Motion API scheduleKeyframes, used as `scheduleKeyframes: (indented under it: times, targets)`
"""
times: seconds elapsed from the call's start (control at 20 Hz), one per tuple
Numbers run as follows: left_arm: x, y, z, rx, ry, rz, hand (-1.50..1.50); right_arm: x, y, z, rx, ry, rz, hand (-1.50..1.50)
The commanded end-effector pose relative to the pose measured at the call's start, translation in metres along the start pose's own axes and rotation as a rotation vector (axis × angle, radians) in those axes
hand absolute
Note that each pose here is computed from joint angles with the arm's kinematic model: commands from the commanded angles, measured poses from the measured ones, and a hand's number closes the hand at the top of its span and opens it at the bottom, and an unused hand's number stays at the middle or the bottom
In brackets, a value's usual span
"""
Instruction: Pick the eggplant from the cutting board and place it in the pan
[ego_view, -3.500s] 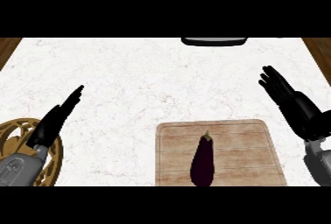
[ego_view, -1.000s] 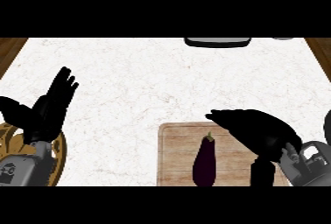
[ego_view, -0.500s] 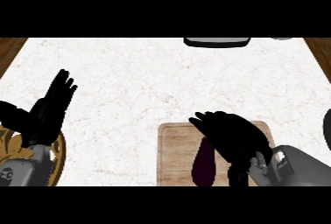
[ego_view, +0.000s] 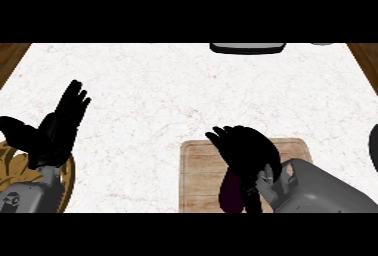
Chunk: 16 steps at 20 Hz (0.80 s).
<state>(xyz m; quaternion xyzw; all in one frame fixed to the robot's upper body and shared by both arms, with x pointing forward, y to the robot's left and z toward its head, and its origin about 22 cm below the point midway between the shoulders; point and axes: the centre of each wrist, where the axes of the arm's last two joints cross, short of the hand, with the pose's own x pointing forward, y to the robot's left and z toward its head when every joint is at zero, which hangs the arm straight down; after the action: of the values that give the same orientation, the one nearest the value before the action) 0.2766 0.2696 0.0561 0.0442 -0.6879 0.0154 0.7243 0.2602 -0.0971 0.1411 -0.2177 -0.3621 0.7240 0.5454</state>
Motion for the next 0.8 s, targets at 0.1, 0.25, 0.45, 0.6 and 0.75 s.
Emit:
scheduleKeyframes:
  times: [0.1, 0.25, 0.45, 0.6, 0.75]
  targets:
    - [-0.012, 0.007, 0.001, 0.016, 0.007, 0.013, 0.00, 0.006, 0.013, -0.019, 0.023, 0.155, 0.066, -1.50]
    - [-0.001, 0.025, 0.001, -0.002, -0.003, -0.004, 0.00, 0.005, 0.016, -0.027, 0.047, 0.145, 0.029, -1.50]
    - [0.010, 0.008, 0.005, -0.003, 0.007, -0.008, 0.00, 0.000, 0.033, -0.038, 0.091, 0.149, 0.046, -1.50]
    - [-0.003, 0.002, 0.006, 0.007, 0.009, 0.017, 0.00, 0.000, 0.040, -0.051, 0.085, 0.151, 0.053, -1.50]
    - [0.000, 0.000, -0.019, 0.010, -0.003, -0.004, 0.00, 0.001, 0.044, -0.059, 0.070, 0.142, 0.062, -1.50]
